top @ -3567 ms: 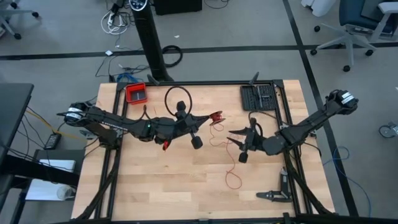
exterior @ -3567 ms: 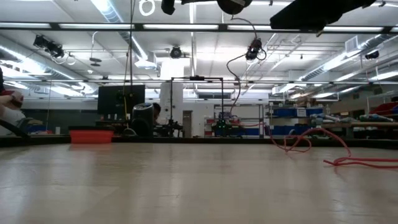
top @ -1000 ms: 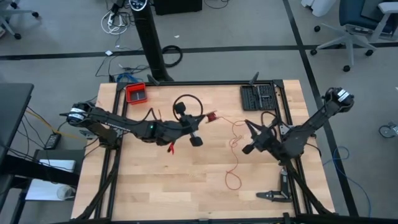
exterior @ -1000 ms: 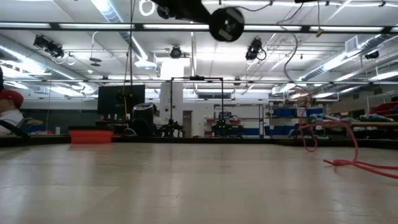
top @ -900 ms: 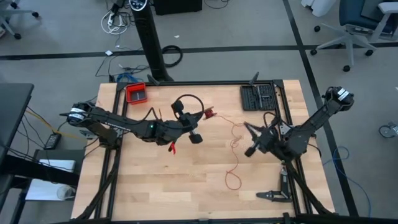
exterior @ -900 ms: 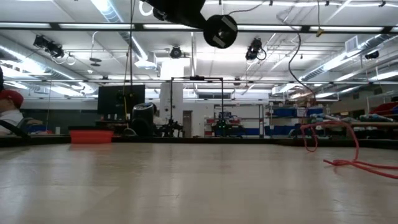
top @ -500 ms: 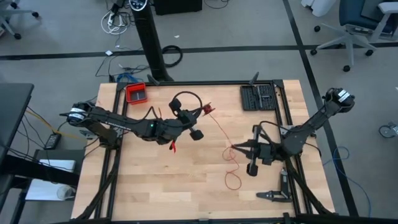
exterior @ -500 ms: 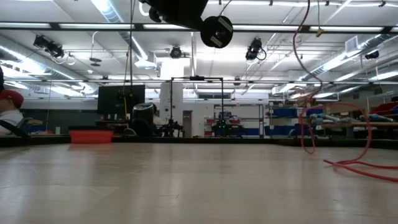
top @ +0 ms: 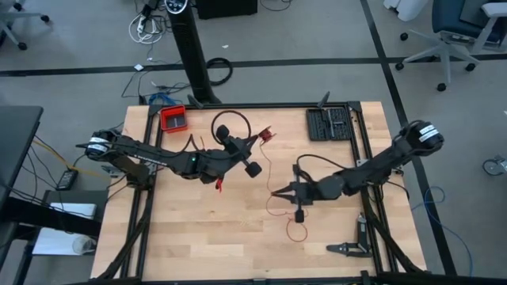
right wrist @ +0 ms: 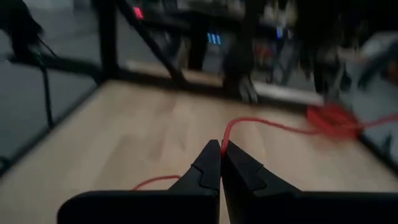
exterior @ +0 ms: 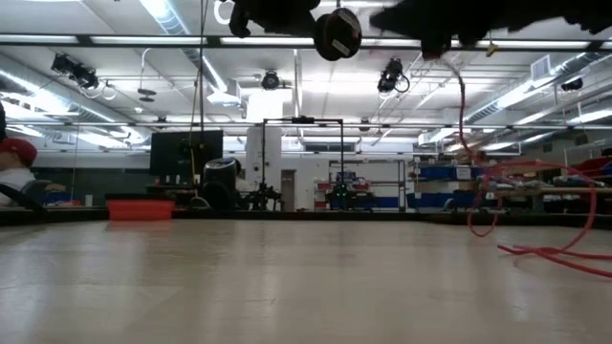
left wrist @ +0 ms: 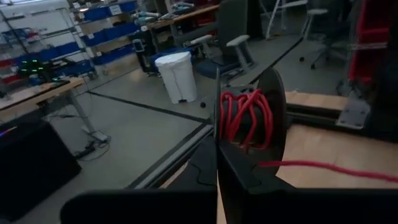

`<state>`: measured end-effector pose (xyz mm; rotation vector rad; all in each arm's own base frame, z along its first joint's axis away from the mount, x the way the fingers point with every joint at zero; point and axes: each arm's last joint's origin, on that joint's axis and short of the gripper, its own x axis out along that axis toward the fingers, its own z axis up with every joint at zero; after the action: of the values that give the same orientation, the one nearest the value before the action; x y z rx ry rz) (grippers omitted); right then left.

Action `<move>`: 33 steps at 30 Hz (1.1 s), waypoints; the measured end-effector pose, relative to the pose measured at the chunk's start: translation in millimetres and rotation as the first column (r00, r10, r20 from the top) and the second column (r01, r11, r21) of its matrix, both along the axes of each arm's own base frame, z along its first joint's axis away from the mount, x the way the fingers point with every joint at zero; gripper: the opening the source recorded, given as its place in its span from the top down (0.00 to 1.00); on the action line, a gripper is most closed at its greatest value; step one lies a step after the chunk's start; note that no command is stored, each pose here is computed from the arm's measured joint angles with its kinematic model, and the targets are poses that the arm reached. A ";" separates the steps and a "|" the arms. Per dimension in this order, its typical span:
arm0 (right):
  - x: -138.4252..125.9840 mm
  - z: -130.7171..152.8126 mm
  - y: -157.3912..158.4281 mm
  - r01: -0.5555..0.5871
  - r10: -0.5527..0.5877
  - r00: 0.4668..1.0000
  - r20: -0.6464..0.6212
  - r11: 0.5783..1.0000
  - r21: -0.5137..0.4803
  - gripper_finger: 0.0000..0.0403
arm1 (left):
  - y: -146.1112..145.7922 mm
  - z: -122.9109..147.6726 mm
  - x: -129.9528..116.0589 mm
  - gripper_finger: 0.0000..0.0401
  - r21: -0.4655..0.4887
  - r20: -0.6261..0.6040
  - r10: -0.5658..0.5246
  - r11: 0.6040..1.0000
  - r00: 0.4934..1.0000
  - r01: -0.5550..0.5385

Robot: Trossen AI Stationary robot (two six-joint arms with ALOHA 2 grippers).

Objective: Coil cords
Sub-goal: Uncoil the red wire from the spool

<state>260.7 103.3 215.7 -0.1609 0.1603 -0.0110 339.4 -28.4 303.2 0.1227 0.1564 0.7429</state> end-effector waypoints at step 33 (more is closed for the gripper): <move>-110.9 52.8 -49.2 0.503 -0.496 0.862 -0.100 0.817 0.280 0.99 | -0.2 -26.7 -7.4 0.99 0.185 -0.484 -0.056 0.969 0.873 0.165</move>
<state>149.8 54.0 268.5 0.1895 0.2222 -0.5131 332.0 -28.7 276.6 0.5269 0.5344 0.6008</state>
